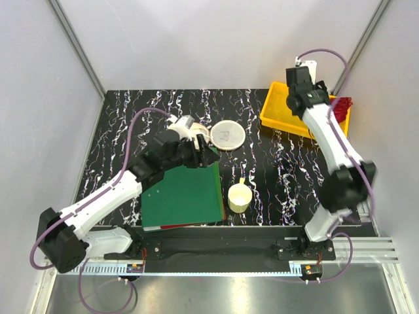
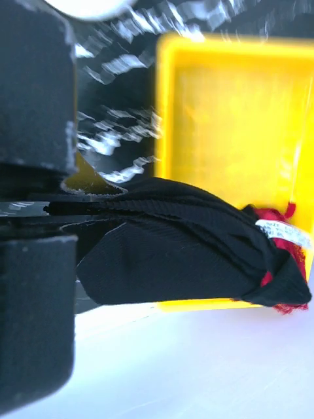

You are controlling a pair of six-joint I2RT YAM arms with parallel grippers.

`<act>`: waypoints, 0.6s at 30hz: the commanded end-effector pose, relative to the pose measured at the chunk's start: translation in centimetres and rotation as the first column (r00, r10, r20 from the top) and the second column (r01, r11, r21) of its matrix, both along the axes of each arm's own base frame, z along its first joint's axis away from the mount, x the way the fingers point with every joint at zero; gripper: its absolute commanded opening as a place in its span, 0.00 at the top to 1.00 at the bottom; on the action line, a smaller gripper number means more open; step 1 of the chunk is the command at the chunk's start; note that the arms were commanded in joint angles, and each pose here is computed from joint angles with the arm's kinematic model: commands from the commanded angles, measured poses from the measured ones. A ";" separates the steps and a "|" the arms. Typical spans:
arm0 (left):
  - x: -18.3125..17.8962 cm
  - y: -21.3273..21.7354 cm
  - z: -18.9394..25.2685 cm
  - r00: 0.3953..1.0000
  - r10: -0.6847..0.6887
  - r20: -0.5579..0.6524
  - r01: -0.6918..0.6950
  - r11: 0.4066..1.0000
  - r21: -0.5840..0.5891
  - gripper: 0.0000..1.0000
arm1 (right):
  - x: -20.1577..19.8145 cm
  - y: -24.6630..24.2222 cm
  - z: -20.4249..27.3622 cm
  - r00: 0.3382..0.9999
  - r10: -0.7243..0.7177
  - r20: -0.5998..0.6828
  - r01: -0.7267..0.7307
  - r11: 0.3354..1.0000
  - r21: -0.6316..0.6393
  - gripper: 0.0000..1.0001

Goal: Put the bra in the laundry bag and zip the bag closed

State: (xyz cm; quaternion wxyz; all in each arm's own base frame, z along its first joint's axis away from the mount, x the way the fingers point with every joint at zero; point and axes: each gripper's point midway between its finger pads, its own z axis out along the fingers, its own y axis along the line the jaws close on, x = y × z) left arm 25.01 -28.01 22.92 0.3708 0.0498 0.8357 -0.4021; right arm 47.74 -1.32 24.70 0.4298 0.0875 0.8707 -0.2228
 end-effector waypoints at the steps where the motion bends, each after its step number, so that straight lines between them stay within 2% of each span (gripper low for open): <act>1: -0.7 -2.7 3.3 0.996 -0.088 0.032 0.090 0.993 -0.070 0.32 | -8.1 1.5 0.1 0.999 -0.025 -0.028 0.027 0.996 0.090 1.00; 3: -0.7 -3.3 3.4 0.995 -0.097 0.026 0.098 0.993 -0.068 0.32 | -11.3 3.0 -1.0 0.997 0.010 -0.075 0.002 0.987 0.159 1.00; 7: -0.2 -4.6 2.7 0.995 -0.104 0.003 0.104 0.993 -0.049 0.32 | -17.0 4.9 -6.6 0.972 0.060 -0.227 -0.008 0.975 0.224 0.96; 10: 0.6 -5.4 2.0 0.995 -0.098 -0.020 0.097 0.995 -0.034 0.32 | -19.1 7.9 -9.5 0.950 0.142 -0.277 -0.036 0.934 0.355 0.92; 13: 1.5 -6.2 1.3 0.994 -0.096 -0.043 0.095 0.995 -0.020 0.32 | -19.5 10.9 -11.7 0.929 0.226 -0.293 -0.066 0.880 0.470 0.79; 14: 1.7 -6.4 1.3 0.994 -0.094 -0.046 0.093 0.995 -0.018 0.32 | -19.6 12.5 -11.8 0.914 0.284 -0.290 -0.089 0.837 0.540 0.61; 16: 2.2 -6.6 0.6 0.995 -0.083 -0.063 0.083 0.997 0.000 0.30 | -19.7 14.3 -11.9 0.892 0.358 -0.275 -0.127 0.782 0.610 0.40; 17: 2.5 -6.8 0.9 0.996 -0.076 -0.055 0.076 0.997 -0.002 0.29 | -19.7 15.5 -11.4 0.883 0.400 -0.247 -0.151 0.739 0.656 0.24; 18: 2.8 -6.8 0.8 0.996 -0.067 -0.055 0.067 0.998 0.005 0.28 | -19.8 15.6 -10.7 0.888 0.405 -0.219 -0.168 0.727 0.665 0.15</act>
